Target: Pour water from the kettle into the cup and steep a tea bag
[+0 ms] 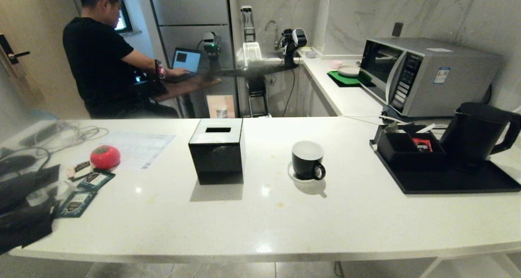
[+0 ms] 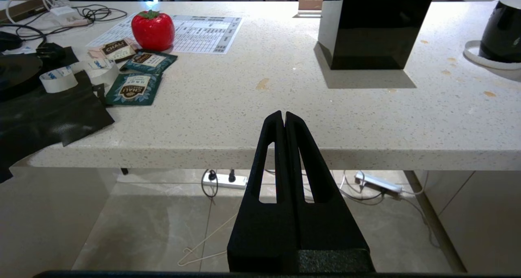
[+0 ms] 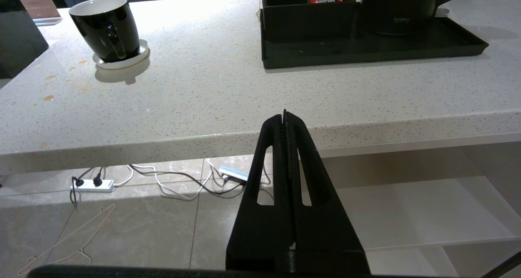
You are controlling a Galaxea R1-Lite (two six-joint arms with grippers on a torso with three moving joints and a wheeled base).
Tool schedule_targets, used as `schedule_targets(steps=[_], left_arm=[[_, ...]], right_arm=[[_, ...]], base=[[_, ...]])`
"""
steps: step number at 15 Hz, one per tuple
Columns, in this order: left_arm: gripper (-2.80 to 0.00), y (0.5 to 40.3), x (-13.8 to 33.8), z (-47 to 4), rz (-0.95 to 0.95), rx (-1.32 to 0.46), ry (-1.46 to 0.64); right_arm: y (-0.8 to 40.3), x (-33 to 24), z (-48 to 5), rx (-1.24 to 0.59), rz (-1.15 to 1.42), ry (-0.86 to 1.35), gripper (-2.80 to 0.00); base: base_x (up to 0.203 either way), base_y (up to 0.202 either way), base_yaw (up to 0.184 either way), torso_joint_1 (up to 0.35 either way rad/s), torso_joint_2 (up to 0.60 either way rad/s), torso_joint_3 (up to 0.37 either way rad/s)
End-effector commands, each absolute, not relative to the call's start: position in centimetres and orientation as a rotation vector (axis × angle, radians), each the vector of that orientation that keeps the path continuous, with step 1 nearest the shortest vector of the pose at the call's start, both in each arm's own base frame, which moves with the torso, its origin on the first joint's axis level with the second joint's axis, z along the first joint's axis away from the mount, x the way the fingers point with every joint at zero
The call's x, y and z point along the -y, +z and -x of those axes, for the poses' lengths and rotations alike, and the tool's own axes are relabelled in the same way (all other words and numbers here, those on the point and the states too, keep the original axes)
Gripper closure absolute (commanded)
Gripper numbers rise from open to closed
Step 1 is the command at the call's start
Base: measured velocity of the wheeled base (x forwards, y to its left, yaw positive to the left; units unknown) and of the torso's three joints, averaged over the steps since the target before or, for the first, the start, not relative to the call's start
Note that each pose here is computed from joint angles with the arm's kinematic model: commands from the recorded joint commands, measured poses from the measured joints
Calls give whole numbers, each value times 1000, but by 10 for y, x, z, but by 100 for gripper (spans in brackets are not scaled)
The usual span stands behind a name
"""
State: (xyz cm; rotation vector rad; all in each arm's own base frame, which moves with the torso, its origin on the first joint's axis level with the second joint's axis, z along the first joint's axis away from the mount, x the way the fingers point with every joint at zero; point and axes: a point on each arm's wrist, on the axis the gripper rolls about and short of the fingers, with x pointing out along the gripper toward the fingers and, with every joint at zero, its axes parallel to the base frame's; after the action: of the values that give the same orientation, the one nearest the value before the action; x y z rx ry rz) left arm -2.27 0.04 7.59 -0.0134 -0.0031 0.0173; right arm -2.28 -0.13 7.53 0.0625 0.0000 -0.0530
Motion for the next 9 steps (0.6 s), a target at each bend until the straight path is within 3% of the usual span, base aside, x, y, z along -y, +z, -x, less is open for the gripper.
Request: schedule_targets(steps=[1, 9], left_arm=[[0, 76, 0, 23, 12, 4, 15], [0, 76, 0, 23, 14, 3, 14]], right_arm=[[75, 1, 23, -1, -63, -53, 0], [75, 1, 23, -1, -63, -53, 0]], base=[[0, 0, 0, 0, 0, 0], [0, 0, 0, 0, 0, 0]])
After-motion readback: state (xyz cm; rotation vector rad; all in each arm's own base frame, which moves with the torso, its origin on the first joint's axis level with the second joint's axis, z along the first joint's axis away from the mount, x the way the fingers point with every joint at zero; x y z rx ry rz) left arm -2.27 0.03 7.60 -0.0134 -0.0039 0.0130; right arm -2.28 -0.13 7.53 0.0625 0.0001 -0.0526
